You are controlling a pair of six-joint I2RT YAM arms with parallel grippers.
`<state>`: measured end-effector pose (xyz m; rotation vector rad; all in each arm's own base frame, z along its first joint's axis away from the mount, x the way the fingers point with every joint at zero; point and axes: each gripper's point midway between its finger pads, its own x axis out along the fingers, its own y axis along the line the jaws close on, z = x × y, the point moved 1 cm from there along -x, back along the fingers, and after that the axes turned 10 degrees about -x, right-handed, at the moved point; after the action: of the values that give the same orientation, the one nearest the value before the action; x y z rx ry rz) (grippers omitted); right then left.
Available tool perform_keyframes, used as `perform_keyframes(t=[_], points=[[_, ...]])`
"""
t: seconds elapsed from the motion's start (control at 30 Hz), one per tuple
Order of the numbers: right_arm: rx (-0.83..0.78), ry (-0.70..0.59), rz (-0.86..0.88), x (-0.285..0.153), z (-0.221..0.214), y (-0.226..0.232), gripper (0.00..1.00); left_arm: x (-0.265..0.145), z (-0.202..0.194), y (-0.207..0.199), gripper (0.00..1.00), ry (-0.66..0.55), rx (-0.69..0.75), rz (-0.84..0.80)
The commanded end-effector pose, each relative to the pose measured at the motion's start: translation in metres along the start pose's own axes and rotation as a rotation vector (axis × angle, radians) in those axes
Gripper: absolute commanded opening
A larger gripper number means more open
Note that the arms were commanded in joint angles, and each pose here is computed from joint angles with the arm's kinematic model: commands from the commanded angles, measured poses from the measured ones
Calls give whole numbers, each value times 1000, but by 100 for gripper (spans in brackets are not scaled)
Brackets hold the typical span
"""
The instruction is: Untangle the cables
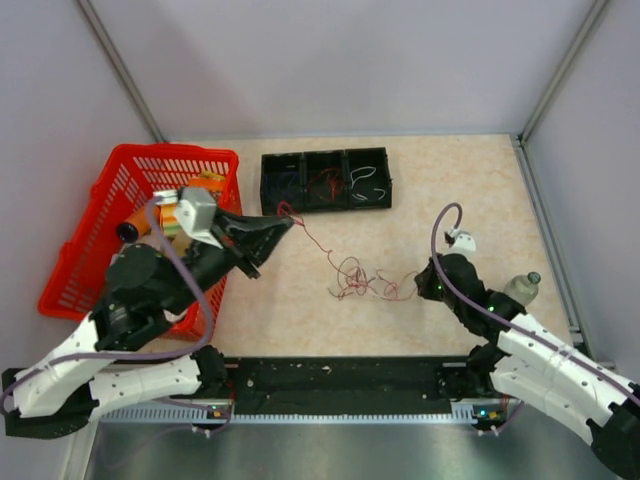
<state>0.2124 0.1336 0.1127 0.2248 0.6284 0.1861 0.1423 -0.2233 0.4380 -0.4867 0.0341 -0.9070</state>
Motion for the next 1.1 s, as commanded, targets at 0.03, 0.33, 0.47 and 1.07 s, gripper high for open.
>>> perform_keyframes(t=[0.03,0.33,0.47,1.07], points=[[-64,-20,-133,10,1,-23,0,-16,81,-15,0,-136,118,5],[-77,15,-163,22,-5,-27,0,-12,211,-76,0,-390,271,-119],[-100,36,-188,30,-11,-31,0,10,252,-96,0,-449,349,-117],[-143,72,-71,32,7,-5,37,10,324,-126,0,-773,448,-144]])
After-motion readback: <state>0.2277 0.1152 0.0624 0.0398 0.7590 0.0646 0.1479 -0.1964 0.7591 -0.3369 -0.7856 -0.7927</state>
